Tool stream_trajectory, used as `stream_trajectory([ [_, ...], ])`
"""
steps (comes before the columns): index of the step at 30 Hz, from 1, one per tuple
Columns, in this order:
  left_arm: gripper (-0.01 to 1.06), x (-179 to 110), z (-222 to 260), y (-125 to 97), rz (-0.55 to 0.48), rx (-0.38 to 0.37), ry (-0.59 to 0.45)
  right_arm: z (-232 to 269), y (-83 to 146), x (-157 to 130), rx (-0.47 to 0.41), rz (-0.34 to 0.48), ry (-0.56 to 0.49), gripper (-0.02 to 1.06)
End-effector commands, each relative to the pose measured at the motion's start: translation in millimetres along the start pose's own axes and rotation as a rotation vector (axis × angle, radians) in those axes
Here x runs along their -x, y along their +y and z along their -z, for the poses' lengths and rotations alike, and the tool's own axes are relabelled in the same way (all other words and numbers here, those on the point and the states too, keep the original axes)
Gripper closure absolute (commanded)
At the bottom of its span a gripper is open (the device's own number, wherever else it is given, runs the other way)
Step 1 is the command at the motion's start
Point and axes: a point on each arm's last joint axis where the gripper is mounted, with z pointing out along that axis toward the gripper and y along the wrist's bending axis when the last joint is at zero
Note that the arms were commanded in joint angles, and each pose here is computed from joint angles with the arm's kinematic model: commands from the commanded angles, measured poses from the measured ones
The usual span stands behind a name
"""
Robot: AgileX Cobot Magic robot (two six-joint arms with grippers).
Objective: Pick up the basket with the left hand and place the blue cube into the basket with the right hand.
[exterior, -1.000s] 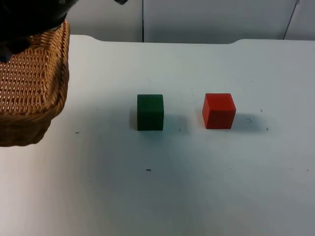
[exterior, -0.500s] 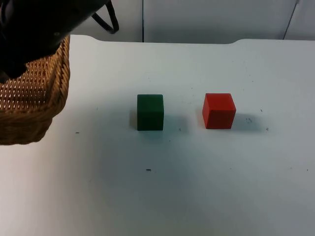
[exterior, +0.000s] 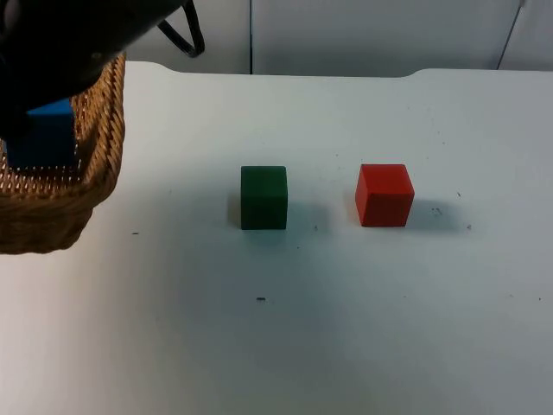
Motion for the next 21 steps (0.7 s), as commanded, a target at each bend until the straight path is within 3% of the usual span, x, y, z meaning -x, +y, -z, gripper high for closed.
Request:
stream_trajectory([
  [1, 1.05, 3, 2, -8, 0.002, -0.048, -0.020, 6, 0, 8, -0.008, 0.012, -0.028, 0.28],
  [11, 1.05, 4, 2, -7, 0.003, -0.042, -0.029, 56, 0, 38, -0.001, 0.028, -0.070, 0.29],
  [21, 1.05, 9, -15, 4, 0.026, -0.075, -0.003, 146, 0, 75, -0.015, 0.075, -0.138, 0.29],
])
